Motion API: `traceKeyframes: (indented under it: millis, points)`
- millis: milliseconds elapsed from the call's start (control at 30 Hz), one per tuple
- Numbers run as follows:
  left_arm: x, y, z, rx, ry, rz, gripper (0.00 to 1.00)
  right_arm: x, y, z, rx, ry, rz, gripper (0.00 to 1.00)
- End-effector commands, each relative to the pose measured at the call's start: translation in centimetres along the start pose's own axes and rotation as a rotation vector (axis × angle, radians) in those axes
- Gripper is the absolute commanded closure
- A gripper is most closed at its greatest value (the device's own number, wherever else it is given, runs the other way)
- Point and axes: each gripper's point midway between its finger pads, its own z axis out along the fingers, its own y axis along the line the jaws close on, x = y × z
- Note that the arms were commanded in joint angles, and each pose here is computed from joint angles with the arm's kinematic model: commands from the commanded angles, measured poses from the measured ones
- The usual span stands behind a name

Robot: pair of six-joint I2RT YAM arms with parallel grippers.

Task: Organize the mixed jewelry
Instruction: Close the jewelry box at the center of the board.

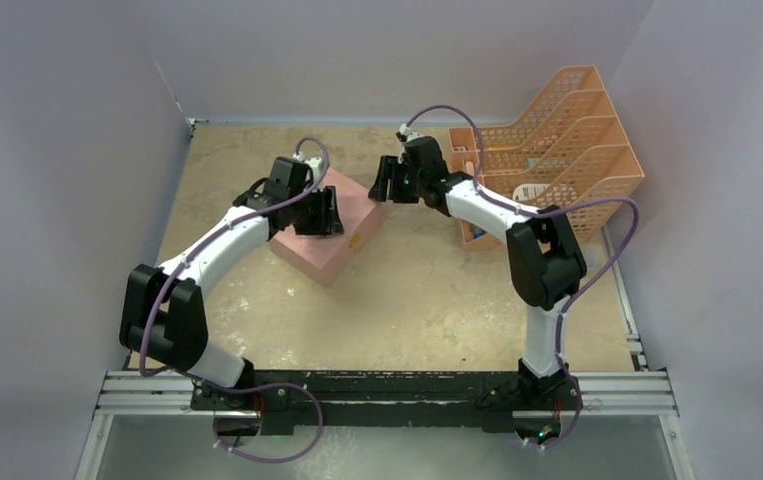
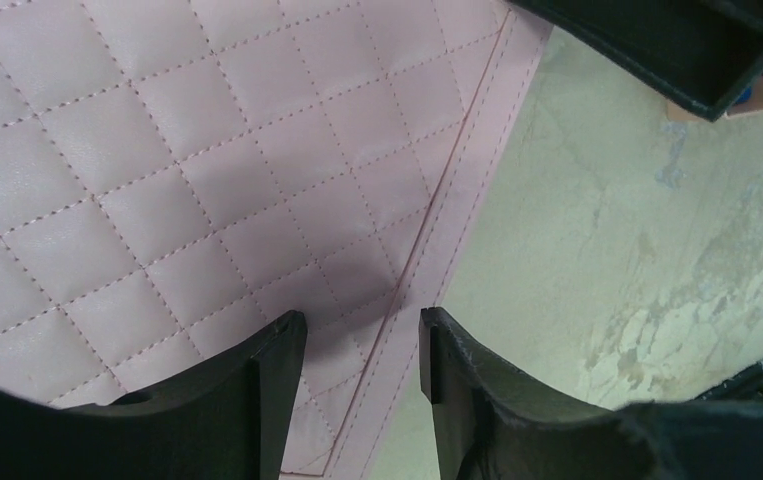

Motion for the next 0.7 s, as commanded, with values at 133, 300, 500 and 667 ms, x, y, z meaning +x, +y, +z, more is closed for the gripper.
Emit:
traceKeyframes:
  millis: [133, 300, 500, 667]
  points:
    - [13.7, 6.6, 4.1, -0.372, 0.374, -0.038, 0.55, 10.3, -6.6, -0.2, 0.176, 0.162, 0.012, 0.51]
    - [11.0, 5.2, 3.3, -0.352, 0.305, -0.04, 0.57, 7.0, -3.4, -1.7, 0.089, 0.108, 0.03, 0.51]
    - [-1.2, -2.1, -3.1, -0.142, -0.034, 0.028, 0.52, -5.9, 3.0, -8.1, 0.031, -0.185, 0.031, 0.43]
    - [-7.0, -5.5, -13.0, -0.058, -0.344, 0.047, 0.39, -9.7, 1.9, -16.9, 0.158, -0.437, 0.067, 0.39]
